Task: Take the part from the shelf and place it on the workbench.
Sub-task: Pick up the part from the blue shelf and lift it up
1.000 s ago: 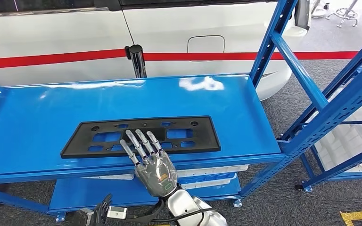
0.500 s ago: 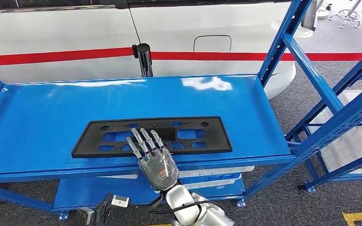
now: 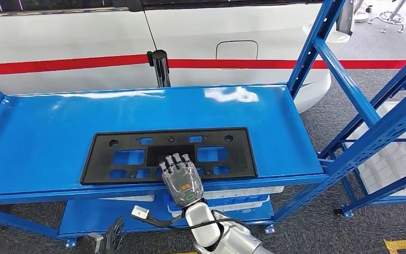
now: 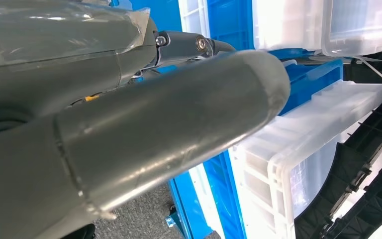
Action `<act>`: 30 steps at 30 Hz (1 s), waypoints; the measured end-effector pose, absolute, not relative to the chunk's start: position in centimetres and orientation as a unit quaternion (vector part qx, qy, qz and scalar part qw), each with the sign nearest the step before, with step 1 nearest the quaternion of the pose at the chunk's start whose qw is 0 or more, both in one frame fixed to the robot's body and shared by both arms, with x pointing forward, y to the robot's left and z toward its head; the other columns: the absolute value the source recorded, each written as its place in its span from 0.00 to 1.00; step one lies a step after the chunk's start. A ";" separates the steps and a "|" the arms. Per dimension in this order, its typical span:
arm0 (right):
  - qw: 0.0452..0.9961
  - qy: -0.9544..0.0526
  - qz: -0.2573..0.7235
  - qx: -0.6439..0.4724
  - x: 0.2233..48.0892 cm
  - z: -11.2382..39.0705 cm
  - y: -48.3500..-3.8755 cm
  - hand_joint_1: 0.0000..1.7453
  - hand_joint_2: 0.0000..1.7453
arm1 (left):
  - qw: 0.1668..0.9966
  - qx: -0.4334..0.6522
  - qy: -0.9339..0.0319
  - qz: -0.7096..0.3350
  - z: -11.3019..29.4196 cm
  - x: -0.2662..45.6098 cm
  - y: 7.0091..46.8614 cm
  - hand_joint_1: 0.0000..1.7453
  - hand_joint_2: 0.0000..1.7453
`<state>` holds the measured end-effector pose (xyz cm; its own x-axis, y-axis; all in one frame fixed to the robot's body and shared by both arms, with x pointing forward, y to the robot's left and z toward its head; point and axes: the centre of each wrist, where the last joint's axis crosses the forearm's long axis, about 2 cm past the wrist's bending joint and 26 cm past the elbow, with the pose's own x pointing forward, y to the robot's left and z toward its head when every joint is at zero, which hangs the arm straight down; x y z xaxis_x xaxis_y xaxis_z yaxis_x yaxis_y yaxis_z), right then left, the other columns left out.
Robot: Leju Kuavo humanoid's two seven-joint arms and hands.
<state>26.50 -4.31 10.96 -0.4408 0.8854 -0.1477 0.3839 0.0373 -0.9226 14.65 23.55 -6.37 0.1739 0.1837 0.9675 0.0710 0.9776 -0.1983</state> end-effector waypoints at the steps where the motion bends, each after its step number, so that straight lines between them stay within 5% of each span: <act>1: 0.245 -0.676 0.513 -0.469 26.5 10.9 -4.4 0.94 1.00 | 0.760 -0.100 -0.641 0.037 -6.4 14.6 23.5 0.00 0.00; 22: 0.239 -0.701 0.462 -0.488 27.4 10.9 -6.0 1.00 1.00 | 0.759 -0.104 -0.642 0.035 -6.3 14.6 22.9 0.00 0.00; 30: 0.207 -0.806 0.365 -0.417 27.0 16.3 -7.0 1.00 1.00 | 0.759 -0.099 -0.643 0.036 -6.2 14.8 22.9 0.00 0.00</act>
